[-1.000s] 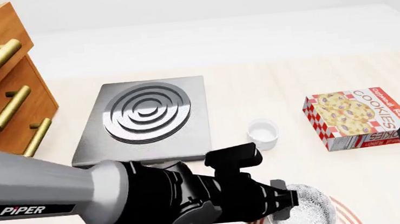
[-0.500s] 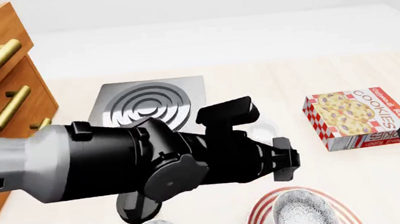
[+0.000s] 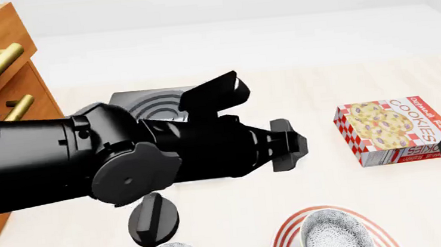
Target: Pick the akita bowl on the wooden cabinet and place it on the plate.
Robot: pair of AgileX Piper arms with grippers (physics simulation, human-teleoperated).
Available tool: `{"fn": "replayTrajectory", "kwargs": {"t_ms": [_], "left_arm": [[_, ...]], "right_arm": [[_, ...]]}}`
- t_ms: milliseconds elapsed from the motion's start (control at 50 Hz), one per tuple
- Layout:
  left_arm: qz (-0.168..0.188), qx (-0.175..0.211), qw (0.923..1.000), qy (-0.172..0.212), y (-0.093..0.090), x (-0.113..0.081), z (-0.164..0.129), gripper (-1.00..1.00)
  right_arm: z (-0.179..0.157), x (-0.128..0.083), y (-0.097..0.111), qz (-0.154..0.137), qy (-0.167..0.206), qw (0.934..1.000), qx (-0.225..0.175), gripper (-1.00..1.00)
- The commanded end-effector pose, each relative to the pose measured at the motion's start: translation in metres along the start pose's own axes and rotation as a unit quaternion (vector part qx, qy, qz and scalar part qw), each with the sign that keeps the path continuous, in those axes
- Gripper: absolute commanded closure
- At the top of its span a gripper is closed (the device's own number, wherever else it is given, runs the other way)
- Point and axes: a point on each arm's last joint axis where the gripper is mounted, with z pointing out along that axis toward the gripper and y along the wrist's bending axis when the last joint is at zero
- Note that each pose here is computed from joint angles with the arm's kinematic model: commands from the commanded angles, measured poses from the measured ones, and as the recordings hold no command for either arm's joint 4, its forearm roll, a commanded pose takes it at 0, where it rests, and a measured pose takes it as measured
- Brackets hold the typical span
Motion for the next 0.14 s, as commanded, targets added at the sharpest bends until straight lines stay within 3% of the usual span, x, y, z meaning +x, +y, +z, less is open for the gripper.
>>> {"fn": "replayTrajectory", "kwargs": {"t_ms": [20,140], "left_arm": [[-0.018,-0.002,0.9994,-0.029,0.015,-0.006,-0.026,-1.0],[-0.032,-0.004,0.9981,-0.052,0.028,-0.007,-0.04,-1.0]], "right_arm": [[0.0,0.0,0.0,0.0,0.0,1.0,0.0,-1.0],[0.0,0.0,0.0,0.0,0.0,1.0,0.0,-1.0]]}}
